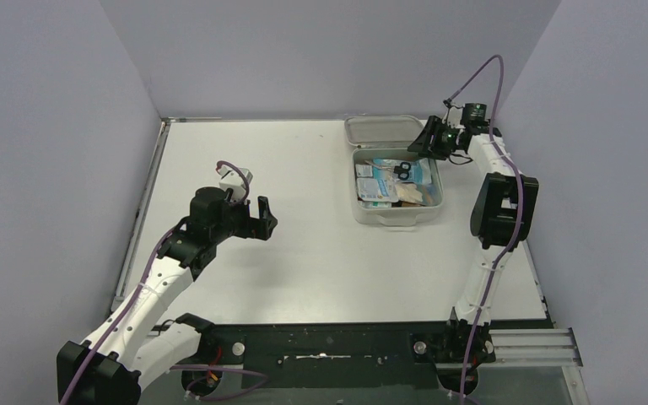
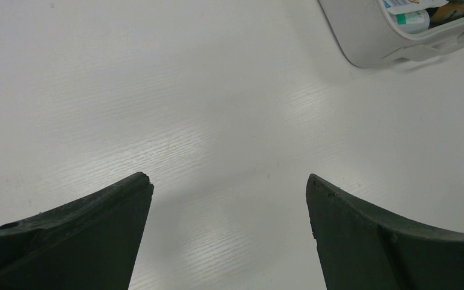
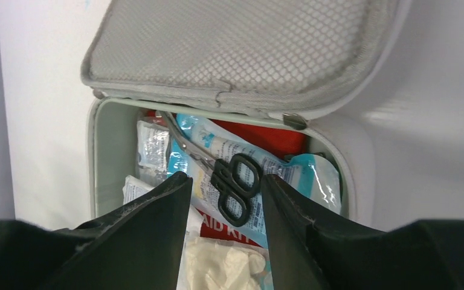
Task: Organize the medicine kit
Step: Place the scissors in the medicine box, then adjust the medical item in the medicine box.
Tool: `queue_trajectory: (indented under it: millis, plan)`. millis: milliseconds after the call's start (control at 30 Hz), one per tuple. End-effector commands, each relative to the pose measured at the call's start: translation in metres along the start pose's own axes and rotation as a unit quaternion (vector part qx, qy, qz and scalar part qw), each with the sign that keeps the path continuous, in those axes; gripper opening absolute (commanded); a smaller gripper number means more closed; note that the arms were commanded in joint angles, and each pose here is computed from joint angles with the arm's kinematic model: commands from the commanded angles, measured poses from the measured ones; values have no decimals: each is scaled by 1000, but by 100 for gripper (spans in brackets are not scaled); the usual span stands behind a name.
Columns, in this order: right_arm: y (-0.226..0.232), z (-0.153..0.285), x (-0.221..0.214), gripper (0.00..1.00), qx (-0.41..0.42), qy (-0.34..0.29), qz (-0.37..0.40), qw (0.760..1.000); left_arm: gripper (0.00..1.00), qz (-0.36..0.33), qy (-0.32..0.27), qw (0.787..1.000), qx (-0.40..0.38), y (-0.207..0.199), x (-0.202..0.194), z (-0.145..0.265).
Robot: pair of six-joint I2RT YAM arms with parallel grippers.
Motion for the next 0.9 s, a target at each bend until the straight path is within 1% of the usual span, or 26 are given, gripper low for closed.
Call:
queue_trajectory:
  millis: [0,100,267,367,567,733,867]
  plan:
    - [23,27,18,46,-55,-21,18,998,97,-5,-21,1000,-16,-6,11,4]
    - [34,32,7,41,-89,-5,14,996,97,-5,-23,1000,-20,-7,11,5]
    - [58,46,-14,21,-129,10,22,991,97,-6,-20,999,-28,-9,10,4]
    - [74,49,-34,14,-141,33,28,989,97,-6,-19,999,-30,-9,10,4]
    - [90,56,-77,11,-157,75,36,984,97,-6,-19,999,-35,-10,10,5]
    - [89,61,-94,10,-167,85,37,982,97,-5,-16,999,-36,-10,9,4]
    - [84,54,-106,9,-167,96,36,981,97,-5,-15,999,-34,-10,8,3]
Point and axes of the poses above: each gripper's point midway between its finger pads, its own z axis back along the fingers, its own y axis along the line the jaws close on, x = y × z, the point moved 5 cm from there along z, back along the fingers, and after that the axes turned 12 degrees about z, right-handed, at the moved point
